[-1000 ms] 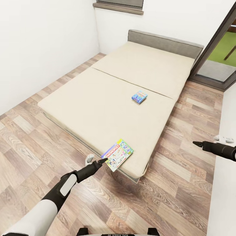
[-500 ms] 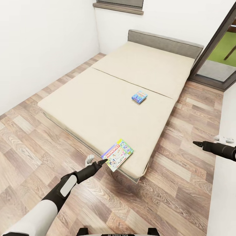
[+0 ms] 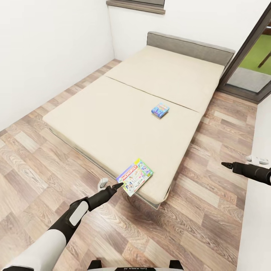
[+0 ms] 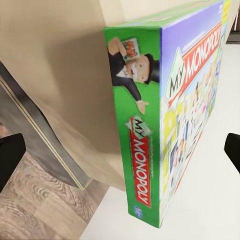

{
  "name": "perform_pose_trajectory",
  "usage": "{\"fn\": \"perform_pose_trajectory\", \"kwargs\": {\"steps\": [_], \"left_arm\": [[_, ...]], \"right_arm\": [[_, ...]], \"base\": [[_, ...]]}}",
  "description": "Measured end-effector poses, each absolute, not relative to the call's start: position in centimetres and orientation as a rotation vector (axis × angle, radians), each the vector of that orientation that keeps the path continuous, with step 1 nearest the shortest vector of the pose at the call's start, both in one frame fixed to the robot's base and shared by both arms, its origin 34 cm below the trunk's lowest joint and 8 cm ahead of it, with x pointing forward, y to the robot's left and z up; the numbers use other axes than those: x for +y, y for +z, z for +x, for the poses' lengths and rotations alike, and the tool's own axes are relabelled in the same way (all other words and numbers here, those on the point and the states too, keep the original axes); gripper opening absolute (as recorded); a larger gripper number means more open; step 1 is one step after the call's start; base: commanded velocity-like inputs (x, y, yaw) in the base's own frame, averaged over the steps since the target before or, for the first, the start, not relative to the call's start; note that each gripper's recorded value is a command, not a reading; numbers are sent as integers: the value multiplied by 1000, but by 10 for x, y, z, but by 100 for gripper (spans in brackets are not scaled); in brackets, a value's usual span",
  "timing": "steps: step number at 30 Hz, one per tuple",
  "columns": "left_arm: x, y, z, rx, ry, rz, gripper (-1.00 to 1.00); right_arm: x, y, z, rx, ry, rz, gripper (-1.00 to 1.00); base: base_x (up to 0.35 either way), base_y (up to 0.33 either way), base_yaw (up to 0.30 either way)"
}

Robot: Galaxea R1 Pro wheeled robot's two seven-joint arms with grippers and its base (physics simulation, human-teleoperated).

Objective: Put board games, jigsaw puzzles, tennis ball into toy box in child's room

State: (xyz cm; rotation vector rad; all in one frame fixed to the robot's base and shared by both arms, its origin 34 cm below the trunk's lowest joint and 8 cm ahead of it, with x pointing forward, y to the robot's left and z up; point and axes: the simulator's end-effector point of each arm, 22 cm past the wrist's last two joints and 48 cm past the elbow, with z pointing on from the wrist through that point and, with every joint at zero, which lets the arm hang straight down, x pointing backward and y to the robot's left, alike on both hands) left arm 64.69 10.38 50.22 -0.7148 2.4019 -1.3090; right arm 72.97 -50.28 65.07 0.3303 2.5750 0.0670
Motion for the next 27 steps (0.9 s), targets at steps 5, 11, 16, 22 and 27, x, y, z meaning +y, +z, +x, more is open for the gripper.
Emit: {"fn": "perform_pose_trajectory", "kwargs": {"steps": [5, 11, 16, 22, 27], "left_arm": [[104, 501, 646, 2402, -1310, -716, 100], [103, 501, 647, 2401, -1311, -718, 100], [103, 502, 647, 2397, -1314, -718, 100], [101, 507, 651, 2380, -1328, -709, 100], [100, 511, 653, 2363, -1347, -702, 100]], "right_arm": [[-503, 650, 729, 2576, 66, 331, 100], [-503, 650, 729, 2577, 66, 332, 100], [-503, 649, 729, 2577, 66, 331, 100], [-503, 649, 729, 2577, 67, 331, 100], [-502, 649, 729, 2577, 68, 331, 100]], "base": [[0, 0, 0], [0, 0, 0], [0, 0, 0], [0, 0, 0], [0, 0, -1]]}}
